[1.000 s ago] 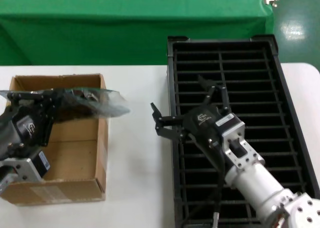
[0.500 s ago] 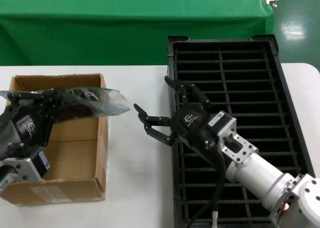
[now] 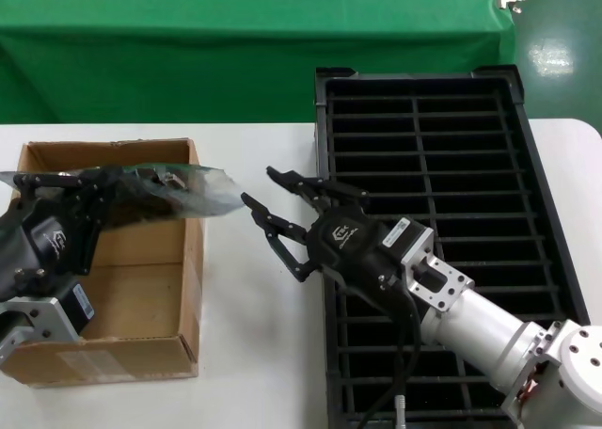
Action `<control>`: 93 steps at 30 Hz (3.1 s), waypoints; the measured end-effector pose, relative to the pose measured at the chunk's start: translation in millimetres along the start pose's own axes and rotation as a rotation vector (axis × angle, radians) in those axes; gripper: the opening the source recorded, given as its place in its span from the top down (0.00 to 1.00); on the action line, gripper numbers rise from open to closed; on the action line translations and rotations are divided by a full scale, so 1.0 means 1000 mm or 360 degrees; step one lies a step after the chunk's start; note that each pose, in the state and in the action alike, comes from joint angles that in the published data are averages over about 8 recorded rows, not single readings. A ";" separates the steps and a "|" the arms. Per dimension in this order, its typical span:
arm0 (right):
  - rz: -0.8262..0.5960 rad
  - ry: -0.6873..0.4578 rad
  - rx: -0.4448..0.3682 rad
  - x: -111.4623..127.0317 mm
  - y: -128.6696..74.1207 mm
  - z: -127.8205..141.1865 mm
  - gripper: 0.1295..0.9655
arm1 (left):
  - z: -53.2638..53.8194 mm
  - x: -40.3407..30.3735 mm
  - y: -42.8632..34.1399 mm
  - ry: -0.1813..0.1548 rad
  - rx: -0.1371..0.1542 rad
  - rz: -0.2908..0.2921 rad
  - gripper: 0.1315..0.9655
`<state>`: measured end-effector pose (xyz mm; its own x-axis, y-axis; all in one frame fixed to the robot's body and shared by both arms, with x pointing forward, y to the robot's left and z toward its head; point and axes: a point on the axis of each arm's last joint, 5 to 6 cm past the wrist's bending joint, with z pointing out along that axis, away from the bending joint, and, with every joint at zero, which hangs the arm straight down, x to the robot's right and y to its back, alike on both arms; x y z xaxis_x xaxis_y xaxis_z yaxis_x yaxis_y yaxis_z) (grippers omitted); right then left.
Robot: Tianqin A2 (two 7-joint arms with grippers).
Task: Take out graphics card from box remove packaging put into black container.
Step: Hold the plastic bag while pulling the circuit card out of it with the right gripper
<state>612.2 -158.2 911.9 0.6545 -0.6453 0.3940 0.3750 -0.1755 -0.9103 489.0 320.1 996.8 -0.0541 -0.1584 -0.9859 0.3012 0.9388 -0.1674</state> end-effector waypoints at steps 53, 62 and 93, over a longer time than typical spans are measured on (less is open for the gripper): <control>-0.0273 -0.0405 0.0037 0.042 -0.007 0.039 0.99 | 0.000 0.0000 0.0000 0.0000 0.0000 0.0000 0.99; -0.0328 -0.0532 0.0010 0.068 -0.009 0.053 0.99 | 0.000 0.0000 0.0000 0.0000 0.0000 0.0000 0.99; -0.0284 -0.0696 -0.0027 0.091 -0.011 0.089 1.00 | 0.000 0.0000 0.0000 0.0000 0.0000 0.0000 0.99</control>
<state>726.2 -149.0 969.4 0.7974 -0.2306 0.5576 0.4983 -0.2696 -0.8240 489.0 320.1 996.8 -0.0541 -0.1585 -0.9859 0.3012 0.9388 -0.1674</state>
